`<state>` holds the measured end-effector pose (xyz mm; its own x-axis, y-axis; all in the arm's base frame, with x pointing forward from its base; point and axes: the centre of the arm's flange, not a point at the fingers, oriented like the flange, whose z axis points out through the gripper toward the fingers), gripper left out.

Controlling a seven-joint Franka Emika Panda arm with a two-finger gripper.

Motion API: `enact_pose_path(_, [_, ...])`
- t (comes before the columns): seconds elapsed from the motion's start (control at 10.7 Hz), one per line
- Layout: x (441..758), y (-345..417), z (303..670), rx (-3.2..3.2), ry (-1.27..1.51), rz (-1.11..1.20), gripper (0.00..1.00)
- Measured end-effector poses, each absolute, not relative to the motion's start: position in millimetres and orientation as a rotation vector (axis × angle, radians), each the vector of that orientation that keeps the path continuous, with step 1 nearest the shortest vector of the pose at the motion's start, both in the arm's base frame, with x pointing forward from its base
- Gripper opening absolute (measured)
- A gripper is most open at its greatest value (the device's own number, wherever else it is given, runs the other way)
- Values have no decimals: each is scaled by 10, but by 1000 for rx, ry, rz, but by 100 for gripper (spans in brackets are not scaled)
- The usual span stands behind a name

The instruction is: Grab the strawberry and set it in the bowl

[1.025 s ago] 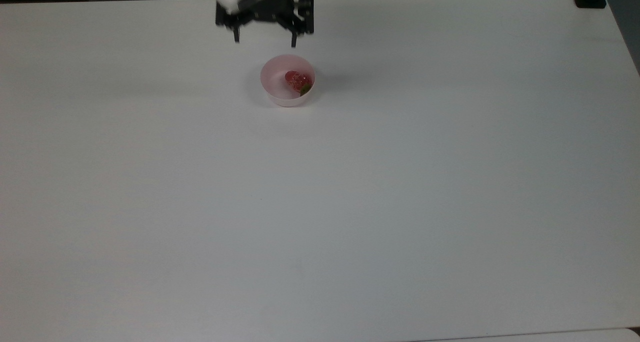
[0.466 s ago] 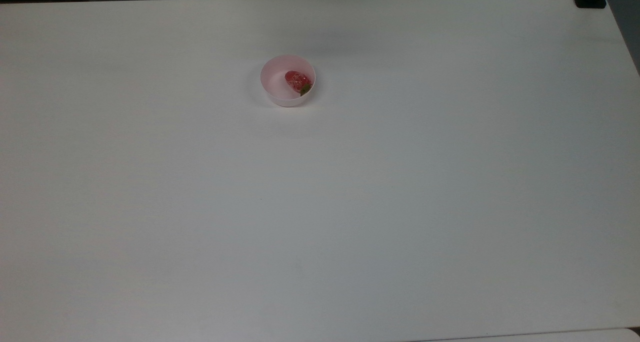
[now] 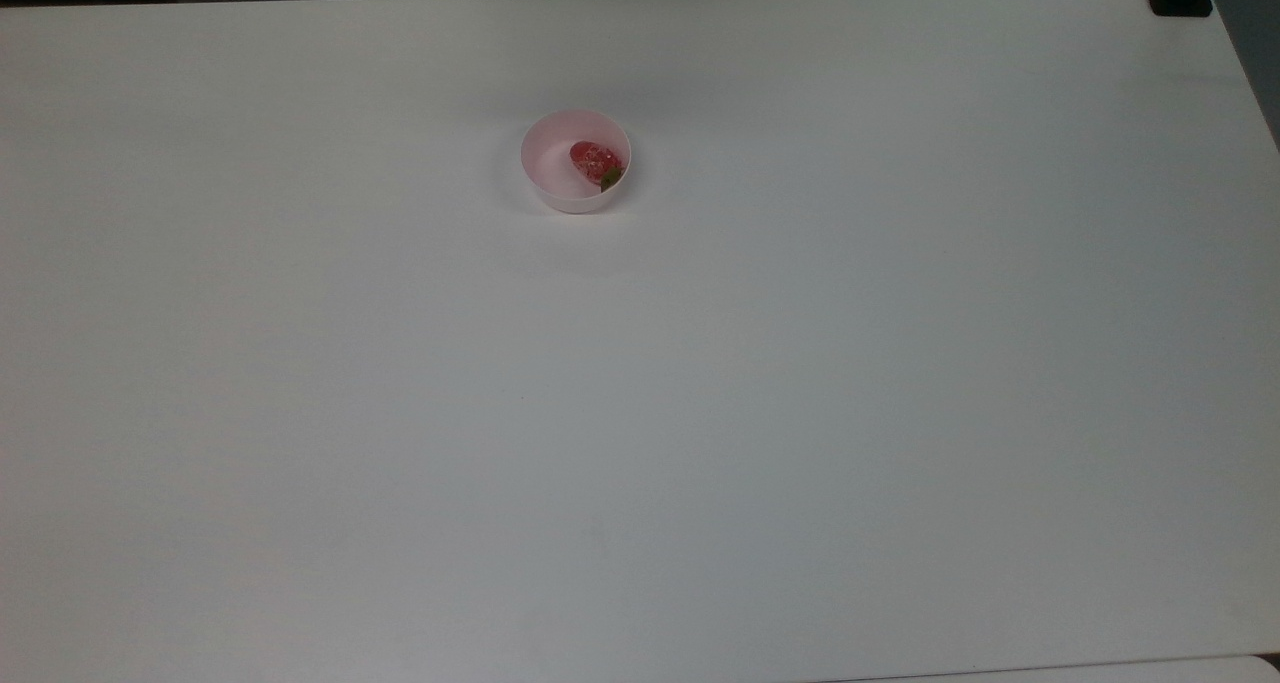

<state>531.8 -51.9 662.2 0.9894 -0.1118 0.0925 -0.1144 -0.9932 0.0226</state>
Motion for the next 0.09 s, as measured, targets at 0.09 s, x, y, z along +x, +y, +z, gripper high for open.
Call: enact_pose_path(0.09, [5327, -537, 6626, 3105, -145, 153, 100])
